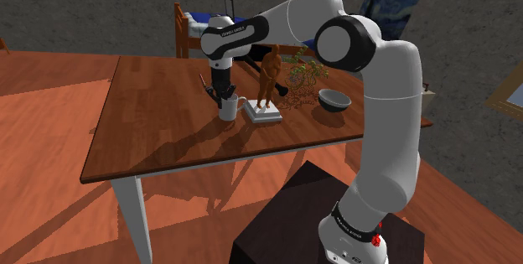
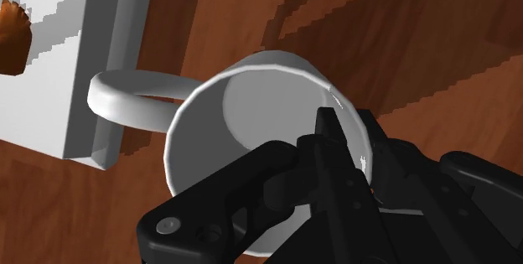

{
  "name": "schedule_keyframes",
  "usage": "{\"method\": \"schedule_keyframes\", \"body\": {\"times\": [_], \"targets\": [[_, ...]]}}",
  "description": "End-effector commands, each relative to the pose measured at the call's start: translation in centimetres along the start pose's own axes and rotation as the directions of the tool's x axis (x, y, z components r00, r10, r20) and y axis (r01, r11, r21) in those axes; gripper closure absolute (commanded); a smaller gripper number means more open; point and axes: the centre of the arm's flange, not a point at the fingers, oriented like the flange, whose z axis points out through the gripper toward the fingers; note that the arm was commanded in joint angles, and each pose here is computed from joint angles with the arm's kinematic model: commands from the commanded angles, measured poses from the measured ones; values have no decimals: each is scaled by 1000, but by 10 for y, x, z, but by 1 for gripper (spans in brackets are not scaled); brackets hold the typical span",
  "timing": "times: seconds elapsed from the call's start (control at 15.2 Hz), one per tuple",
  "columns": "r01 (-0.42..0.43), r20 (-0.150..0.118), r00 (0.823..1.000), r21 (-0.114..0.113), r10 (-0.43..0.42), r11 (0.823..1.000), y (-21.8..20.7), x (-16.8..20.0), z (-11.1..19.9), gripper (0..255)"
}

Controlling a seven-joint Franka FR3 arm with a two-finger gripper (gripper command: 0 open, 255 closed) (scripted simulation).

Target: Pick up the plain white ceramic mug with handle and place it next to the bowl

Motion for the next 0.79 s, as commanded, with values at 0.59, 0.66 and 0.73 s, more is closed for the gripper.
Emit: {"method": "schedule_keyframes", "body": {"times": [0.59, 0.66, 0.73], "targets": [[0, 0, 1000, 0, 0, 1000, 1, -7, -42, 255], [0, 0, 1000, 0, 0, 1000, 1, -8, -47, 255], [0, 0, 1000, 0, 0, 1000, 1, -9, -52, 255]]}}
